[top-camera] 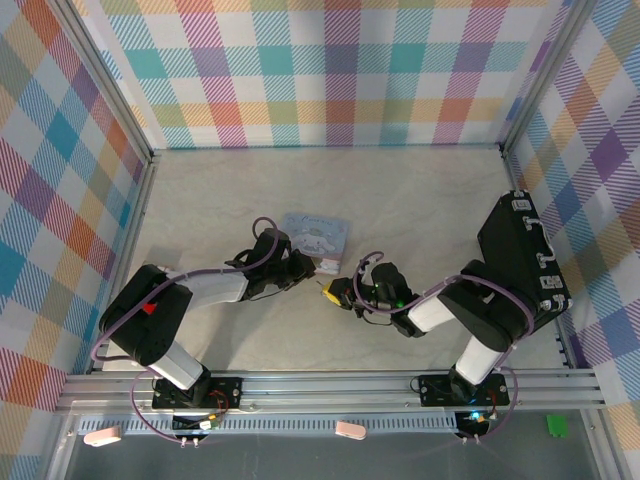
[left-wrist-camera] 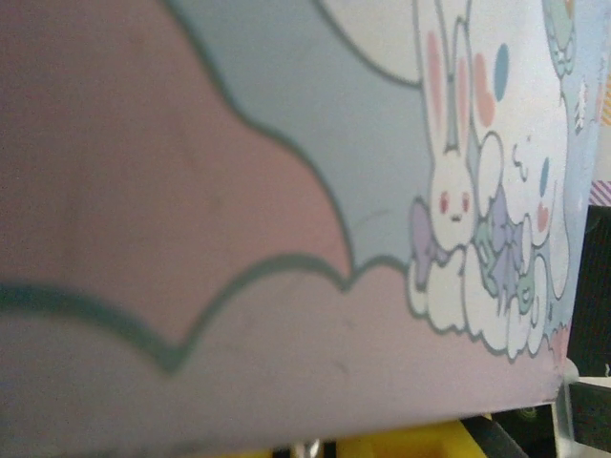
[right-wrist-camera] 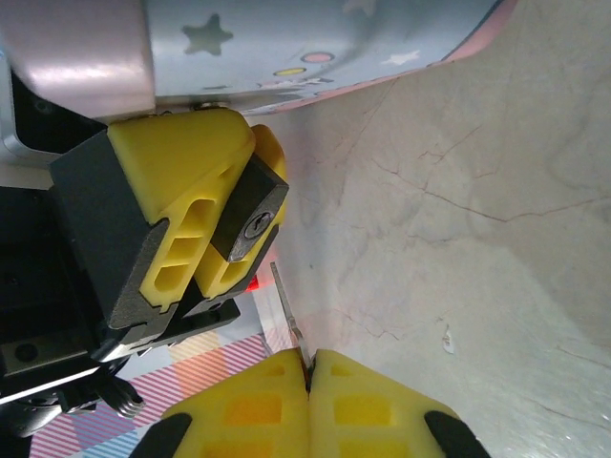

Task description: Unlock the padlock with the key

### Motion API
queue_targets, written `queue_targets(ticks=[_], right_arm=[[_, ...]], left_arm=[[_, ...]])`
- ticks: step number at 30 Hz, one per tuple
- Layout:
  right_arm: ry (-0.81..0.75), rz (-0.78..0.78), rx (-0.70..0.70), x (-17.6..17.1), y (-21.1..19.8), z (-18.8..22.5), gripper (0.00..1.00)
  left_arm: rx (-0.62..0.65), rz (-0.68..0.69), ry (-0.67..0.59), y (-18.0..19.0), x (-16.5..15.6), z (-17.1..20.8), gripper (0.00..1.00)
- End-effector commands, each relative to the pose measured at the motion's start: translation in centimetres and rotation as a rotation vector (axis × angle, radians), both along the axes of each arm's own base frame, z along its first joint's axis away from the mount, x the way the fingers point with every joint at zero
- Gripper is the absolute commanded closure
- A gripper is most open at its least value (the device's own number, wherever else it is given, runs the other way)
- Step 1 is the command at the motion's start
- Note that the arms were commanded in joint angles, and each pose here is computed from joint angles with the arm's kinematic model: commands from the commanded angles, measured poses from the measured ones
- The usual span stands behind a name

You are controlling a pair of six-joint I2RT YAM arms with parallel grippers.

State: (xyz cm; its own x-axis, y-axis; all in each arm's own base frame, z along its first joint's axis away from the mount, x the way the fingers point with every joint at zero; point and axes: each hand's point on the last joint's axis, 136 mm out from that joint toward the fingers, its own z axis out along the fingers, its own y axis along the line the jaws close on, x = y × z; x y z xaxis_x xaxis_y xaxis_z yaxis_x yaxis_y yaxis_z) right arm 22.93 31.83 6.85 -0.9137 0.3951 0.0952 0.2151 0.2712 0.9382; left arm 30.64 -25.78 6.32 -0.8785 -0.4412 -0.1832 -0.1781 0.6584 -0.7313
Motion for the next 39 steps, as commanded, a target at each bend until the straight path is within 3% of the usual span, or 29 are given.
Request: queue_targets(ticks=[1, 11, 39], right_arm=[[0.000, -0.009, 0.094, 0.4, 0.5, 1.5, 1.00], [0.027, -0.041, 0.181, 1.2, 0.8, 1.0, 1.00], [-0.014, -0.044, 0.213, 1.6, 0.1, 2.9, 1.00]], left_arm=[[-0.078, 0.001, -0.069, -0.6, 0.7, 2.5, 0.94], [-0.116, 0.031, -0.083, -0.4, 0.8, 2.9, 0.95], [-0.172, 0.033, -0.092, -0.8, 0.9, 3.0, 0.96]])
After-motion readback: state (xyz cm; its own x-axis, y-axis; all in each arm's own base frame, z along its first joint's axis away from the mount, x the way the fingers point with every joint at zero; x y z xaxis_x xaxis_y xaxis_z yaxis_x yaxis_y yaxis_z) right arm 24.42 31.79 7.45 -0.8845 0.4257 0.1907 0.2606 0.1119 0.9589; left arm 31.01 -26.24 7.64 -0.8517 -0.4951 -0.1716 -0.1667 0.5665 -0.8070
